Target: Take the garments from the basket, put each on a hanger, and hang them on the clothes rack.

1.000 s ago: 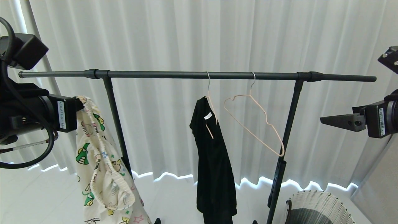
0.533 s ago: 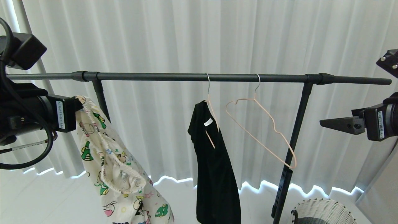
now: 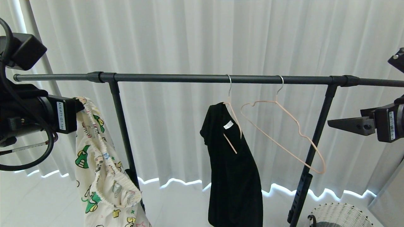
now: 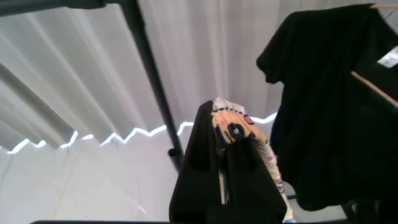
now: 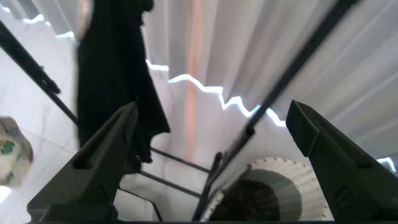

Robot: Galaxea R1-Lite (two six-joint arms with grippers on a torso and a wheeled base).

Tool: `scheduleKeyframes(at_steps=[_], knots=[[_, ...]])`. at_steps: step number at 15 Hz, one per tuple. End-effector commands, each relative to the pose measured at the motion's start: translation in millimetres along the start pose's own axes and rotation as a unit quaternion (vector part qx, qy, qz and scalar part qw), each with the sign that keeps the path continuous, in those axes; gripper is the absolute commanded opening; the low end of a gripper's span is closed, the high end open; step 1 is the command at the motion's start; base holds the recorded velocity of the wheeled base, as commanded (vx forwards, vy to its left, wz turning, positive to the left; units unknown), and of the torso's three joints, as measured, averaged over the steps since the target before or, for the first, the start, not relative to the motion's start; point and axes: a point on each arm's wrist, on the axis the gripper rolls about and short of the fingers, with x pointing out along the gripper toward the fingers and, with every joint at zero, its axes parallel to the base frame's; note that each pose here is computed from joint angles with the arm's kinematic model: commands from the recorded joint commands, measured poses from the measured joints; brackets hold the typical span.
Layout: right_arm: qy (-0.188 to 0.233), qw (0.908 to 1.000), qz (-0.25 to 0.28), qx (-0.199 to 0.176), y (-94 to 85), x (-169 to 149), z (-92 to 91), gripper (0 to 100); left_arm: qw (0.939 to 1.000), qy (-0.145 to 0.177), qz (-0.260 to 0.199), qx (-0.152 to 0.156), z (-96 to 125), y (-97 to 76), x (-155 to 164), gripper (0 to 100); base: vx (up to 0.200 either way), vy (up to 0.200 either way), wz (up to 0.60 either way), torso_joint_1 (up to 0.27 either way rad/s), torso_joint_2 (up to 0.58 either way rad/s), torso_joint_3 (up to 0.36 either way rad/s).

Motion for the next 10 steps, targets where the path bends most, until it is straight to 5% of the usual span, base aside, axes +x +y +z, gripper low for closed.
scheduleKeyframes(at_steps=[1, 10], knots=[[-0.001, 1.0, 0.0, 0.0, 0.0, -0.8, 0.0, 100, 1.0, 0.0, 0.0, 0.0, 0.2, 0.0, 0.6, 0, 0.0, 0.0, 0.0, 0.0, 0.0, 0.0], [0.001, 1.0, -0.001, 0.0, 0.0, -0.6, -0.5, 100, 0.9999, -0.015, 0.002, 0.004, -0.4, -0.3, 3.1, 0, 0.0, 0.0, 0.0, 0.0, 0.0, 0.0]])
